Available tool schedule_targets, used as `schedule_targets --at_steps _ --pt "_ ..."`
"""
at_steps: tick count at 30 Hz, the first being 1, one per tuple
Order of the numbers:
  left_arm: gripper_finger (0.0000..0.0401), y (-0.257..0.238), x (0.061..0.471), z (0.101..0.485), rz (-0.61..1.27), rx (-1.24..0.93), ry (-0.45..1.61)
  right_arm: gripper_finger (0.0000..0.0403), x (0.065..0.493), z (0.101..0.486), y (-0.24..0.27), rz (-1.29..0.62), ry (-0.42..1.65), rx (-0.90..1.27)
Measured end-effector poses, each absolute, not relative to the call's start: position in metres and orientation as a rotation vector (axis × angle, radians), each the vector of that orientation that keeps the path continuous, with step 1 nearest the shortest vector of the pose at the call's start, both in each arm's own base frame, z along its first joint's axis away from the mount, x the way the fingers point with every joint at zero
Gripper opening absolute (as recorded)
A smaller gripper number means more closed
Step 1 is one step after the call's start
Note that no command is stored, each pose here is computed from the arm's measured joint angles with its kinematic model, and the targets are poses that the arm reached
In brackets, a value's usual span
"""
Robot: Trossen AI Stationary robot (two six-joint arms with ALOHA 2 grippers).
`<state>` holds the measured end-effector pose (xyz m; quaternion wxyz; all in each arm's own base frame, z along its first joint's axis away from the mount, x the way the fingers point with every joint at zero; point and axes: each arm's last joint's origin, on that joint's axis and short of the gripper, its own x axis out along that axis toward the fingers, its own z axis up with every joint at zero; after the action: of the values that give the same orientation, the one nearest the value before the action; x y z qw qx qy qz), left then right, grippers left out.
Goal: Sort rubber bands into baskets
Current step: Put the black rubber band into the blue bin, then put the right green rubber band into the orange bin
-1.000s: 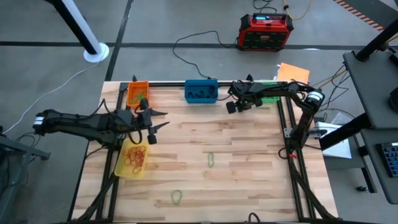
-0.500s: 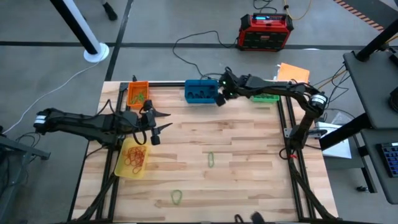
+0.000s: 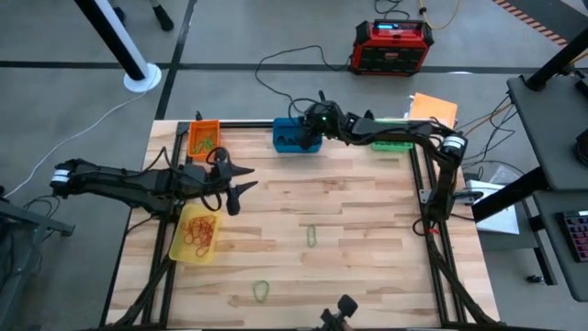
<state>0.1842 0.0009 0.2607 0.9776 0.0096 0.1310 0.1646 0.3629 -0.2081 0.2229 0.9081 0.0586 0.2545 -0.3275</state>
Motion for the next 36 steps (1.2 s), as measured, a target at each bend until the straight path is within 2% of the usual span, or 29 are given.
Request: schedule_targets --at_steps 3,11,16,22,29,36 --pt "0.0157 0.0 0.185 0.262 0.337 -0.043 0.251 0.0048 0.363 0.217 -0.21 -0.679 0.548 0.129" --pt "0.0157 -0.006 0.192 0.269 0.316 -0.174 0.236 0.015 0.357 0.215 -0.213 -0.625 0.581 0.185" --pt "0.0157 -0.019 0.205 0.274 0.253 -0.237 0.253 0.019 0.35 0.238 -0.208 -0.595 0.616 0.143" --pt "0.0157 -0.041 0.233 0.274 0.194 -0.267 0.322 0.0199 0.331 0.275 -0.167 -0.373 0.746 0.196" --pt "0.0157 -0.075 0.281 0.265 0.148 -0.234 0.456 0.0185 0.295 0.282 -0.075 -0.151 1.075 0.275" --pt "0.0157 -0.113 0.328 0.248 0.145 -0.178 0.662 0.0178 0.254 0.292 0.0 -0.028 1.07 0.252"
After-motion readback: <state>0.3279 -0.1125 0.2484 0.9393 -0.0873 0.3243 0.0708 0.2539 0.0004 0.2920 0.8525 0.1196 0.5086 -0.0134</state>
